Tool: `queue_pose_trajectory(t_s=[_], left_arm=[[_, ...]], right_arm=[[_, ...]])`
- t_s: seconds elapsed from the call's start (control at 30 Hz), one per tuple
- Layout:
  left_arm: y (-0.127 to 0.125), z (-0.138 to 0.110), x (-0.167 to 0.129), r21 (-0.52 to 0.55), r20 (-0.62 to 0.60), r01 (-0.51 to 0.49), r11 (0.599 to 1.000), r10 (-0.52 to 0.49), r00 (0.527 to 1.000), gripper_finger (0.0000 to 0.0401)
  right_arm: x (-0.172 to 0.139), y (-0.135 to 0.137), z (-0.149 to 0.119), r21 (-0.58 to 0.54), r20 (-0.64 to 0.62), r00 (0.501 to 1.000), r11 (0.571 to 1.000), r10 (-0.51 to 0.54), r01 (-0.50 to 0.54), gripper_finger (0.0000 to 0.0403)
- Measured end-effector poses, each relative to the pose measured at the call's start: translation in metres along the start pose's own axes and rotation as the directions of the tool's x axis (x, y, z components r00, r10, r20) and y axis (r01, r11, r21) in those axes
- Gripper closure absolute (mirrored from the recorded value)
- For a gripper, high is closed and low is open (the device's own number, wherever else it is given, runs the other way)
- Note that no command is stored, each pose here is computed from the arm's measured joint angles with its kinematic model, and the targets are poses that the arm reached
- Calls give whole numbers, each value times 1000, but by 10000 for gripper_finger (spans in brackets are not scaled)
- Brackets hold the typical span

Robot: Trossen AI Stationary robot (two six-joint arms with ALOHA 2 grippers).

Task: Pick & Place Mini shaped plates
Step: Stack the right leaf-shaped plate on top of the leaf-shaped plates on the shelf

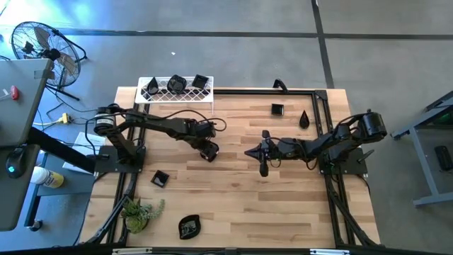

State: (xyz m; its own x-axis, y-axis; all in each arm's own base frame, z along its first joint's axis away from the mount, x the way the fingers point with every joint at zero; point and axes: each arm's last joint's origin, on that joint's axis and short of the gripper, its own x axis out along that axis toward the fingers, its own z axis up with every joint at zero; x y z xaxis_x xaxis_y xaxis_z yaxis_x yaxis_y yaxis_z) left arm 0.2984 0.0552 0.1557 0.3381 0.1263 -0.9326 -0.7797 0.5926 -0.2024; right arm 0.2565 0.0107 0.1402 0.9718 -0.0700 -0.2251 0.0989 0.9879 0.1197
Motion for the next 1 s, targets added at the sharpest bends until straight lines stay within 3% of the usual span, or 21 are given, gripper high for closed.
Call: queue_pose_trajectory(t_s=[0.3, 0.53, 0.77, 1.0], left_arm=[[-1, -1, 0, 74, -28, 29, 997, -27, 999, 352], [-1, -1, -2, 116, -37, 51, 992, -47, 998, 396], [-1, 0, -21, 161, -5, 82, 984, -82, 997, 399], [13, 8, -62, 182, 32, 177, 967, -186, 982, 400]], right_arm=[[0, 0, 0, 0, 0, 1000, 1000, 0, 0, 400], [0, 0, 0, 0, 0, 1000, 1000, 0, 0, 399], [0, 0, 0, 0, 0, 1000, 1000, 3, -3, 396], [0, 0, 0, -1, -1, 1000, 1000, 4, -4, 399]])
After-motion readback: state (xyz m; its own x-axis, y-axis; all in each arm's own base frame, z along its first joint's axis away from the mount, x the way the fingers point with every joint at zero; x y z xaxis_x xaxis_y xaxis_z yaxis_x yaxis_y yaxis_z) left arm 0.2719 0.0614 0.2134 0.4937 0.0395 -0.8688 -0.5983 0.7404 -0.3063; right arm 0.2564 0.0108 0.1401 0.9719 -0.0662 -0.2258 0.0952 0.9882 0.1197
